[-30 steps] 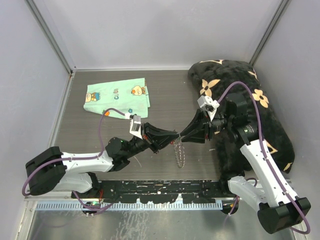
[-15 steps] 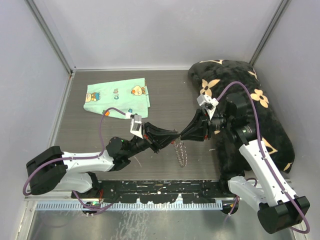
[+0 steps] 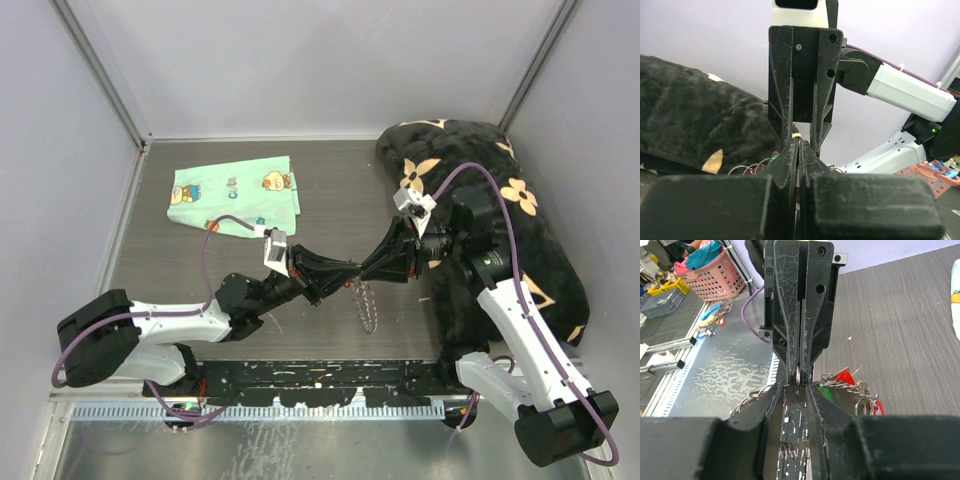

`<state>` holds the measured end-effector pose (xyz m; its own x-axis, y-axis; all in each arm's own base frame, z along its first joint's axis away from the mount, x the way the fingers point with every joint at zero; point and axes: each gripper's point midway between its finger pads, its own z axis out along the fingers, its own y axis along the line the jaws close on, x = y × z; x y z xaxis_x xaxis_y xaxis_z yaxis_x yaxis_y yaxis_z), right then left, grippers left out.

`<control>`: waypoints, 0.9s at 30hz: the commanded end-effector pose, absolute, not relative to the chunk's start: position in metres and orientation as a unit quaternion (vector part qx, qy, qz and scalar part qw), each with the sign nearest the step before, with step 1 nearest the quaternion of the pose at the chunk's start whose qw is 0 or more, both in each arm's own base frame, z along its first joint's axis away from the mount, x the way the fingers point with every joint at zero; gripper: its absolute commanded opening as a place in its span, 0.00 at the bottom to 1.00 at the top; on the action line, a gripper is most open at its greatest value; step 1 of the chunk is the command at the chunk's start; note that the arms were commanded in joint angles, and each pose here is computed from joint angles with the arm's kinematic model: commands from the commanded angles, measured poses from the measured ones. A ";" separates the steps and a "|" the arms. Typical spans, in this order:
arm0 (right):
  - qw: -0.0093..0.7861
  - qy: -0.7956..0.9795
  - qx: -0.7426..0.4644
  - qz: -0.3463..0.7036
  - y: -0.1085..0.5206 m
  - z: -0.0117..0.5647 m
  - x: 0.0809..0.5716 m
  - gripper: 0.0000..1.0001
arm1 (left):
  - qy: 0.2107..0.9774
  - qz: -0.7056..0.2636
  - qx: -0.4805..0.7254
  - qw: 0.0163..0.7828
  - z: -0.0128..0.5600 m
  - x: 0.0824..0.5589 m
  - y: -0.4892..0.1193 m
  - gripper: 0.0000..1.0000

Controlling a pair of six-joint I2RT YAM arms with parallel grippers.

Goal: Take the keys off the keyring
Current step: Remove the key from the keyring.

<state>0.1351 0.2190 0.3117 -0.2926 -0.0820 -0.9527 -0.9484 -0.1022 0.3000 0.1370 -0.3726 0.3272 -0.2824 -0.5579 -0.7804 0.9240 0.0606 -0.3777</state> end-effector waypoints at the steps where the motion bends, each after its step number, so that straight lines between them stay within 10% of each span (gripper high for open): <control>1: 0.384 0.543 -0.473 0.578 0.221 0.319 0.136 0.29 | 0.390 -0.674 0.178 0.602 0.376 0.134 -0.361 0.00; 12: 0.389 0.538 -0.477 0.576 0.221 0.320 0.136 0.01 | 0.385 -0.677 0.185 0.599 0.377 0.131 -0.362 0.00; 27: 0.384 0.515 -0.496 0.583 0.219 0.320 0.128 0.01 | 0.384 -0.697 0.201 0.571 0.374 0.118 -0.360 0.15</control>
<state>0.1303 0.2186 0.3137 -0.2800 -0.0785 -0.9568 -0.9472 -0.1395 0.2886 0.1333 -0.3721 0.3296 -0.2905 -0.5586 -0.7769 0.9270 0.0371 -0.3733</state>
